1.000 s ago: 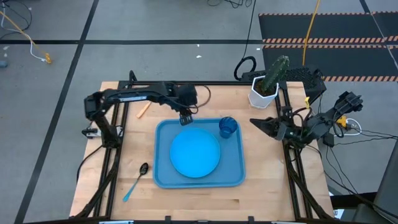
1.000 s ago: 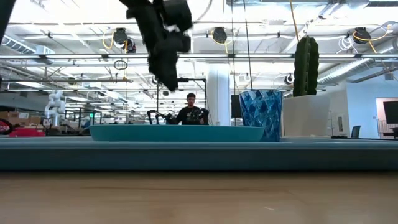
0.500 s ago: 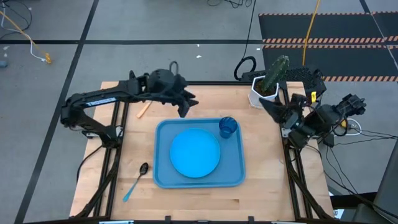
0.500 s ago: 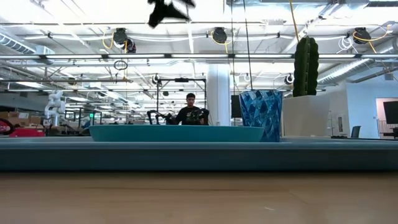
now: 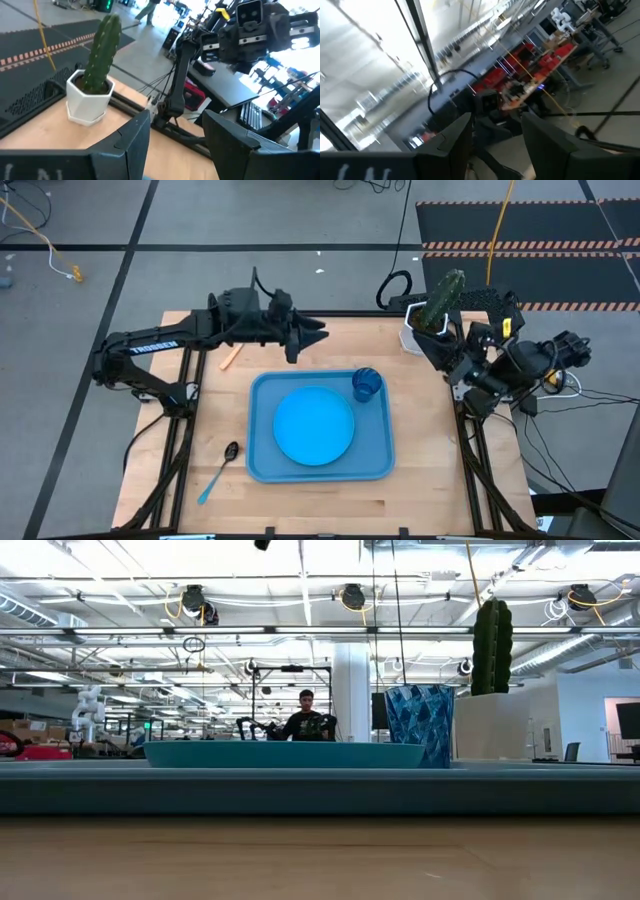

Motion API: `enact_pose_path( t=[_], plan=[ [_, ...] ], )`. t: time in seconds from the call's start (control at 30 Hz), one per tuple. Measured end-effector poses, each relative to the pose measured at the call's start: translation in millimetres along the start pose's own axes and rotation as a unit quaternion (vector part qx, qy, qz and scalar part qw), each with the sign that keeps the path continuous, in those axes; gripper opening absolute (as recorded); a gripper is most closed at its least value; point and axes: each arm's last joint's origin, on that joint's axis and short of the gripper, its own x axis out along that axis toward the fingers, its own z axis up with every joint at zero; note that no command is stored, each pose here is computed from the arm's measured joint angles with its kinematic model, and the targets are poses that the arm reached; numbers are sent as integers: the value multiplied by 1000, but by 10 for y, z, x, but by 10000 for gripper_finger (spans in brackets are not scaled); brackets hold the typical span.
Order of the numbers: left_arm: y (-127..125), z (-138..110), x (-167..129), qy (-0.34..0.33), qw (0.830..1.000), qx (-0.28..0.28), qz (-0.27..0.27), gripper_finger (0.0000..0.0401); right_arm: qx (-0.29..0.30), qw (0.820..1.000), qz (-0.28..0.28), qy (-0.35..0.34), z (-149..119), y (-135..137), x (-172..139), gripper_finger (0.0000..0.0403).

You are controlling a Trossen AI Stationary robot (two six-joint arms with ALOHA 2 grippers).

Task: Pick and place plate/cup/fork/spoon on tray
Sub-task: Adjust the light blue plate

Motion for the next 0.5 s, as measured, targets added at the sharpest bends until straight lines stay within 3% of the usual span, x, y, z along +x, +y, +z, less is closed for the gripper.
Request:
enact_pose_path(
  t=[0.27,0.5],
  plan=[
    [-125,182,-158,-68,995,42,-55,184,-135,986,-44,87,165,378,247,167],
    [-121,165,-420,-24,996,82,-30,184,-201,960,-94,170,199,471,449,167]
  ],
)
